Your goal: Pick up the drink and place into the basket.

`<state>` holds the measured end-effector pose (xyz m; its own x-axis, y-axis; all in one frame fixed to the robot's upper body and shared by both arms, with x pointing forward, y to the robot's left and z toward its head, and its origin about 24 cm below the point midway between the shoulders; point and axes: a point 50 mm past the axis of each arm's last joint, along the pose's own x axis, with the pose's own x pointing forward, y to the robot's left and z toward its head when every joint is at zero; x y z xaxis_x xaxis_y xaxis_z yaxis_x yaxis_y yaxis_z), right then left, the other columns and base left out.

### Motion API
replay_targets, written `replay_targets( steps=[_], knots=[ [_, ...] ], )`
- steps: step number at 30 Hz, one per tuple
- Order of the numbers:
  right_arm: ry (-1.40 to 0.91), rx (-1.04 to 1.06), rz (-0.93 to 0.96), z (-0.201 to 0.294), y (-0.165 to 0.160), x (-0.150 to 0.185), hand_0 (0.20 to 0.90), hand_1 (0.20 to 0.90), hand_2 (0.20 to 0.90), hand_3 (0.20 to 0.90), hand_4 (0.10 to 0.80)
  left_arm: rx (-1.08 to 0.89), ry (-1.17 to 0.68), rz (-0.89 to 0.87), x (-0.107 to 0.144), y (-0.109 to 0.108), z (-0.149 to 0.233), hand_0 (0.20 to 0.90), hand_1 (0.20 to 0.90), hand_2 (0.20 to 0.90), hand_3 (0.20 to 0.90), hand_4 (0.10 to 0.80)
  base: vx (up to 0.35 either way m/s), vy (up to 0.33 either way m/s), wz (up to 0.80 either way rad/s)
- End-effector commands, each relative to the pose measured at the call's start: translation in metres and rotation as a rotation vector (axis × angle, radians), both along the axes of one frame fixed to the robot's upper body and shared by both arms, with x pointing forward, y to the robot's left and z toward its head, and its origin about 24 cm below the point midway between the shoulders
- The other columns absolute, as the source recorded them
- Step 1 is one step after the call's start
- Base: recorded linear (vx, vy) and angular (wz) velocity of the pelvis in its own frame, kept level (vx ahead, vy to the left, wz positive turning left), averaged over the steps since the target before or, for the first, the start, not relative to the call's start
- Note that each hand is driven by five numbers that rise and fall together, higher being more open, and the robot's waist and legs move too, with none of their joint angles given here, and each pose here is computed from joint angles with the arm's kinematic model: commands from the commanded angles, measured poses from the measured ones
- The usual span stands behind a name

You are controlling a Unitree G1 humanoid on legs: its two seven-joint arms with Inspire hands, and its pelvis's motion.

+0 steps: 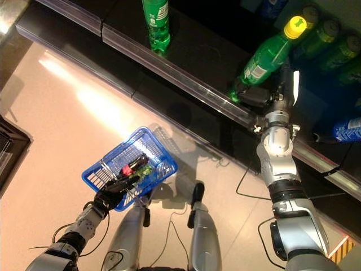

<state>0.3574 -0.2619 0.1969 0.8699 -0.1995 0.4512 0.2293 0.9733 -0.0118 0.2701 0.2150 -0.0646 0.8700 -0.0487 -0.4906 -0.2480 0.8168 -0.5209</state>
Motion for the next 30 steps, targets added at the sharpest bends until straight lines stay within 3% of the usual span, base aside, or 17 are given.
replay_targets(
  steps=[1,21,30],
  knots=[
    [-0.246,-0.061,0.067,0.075,-0.005,-0.008,0.300,0.300,0.300,0.200,0.100,0.060,-0.061,-0.062,-0.012,0.019,0.004,0.300,0.300,0.300,0.200,0.100,0.000,0.000,0.00],
    [-0.275,-0.110,0.092,0.082,0.008,-0.007,0.300,0.300,0.300,0.200,0.100,0.047,-0.066,-0.074,-0.011,0.014,0.003,0.300,0.300,0.300,0.200,0.100,0.000,0.000,0.00],
    [-0.329,-0.184,0.158,0.089,0.028,-0.015,0.300,0.300,0.300,0.200,0.100,0.042,-0.072,-0.059,-0.012,0.011,0.002,0.300,0.300,0.300,0.200,0.100,0.000,0.000,0.00]
  ],
)
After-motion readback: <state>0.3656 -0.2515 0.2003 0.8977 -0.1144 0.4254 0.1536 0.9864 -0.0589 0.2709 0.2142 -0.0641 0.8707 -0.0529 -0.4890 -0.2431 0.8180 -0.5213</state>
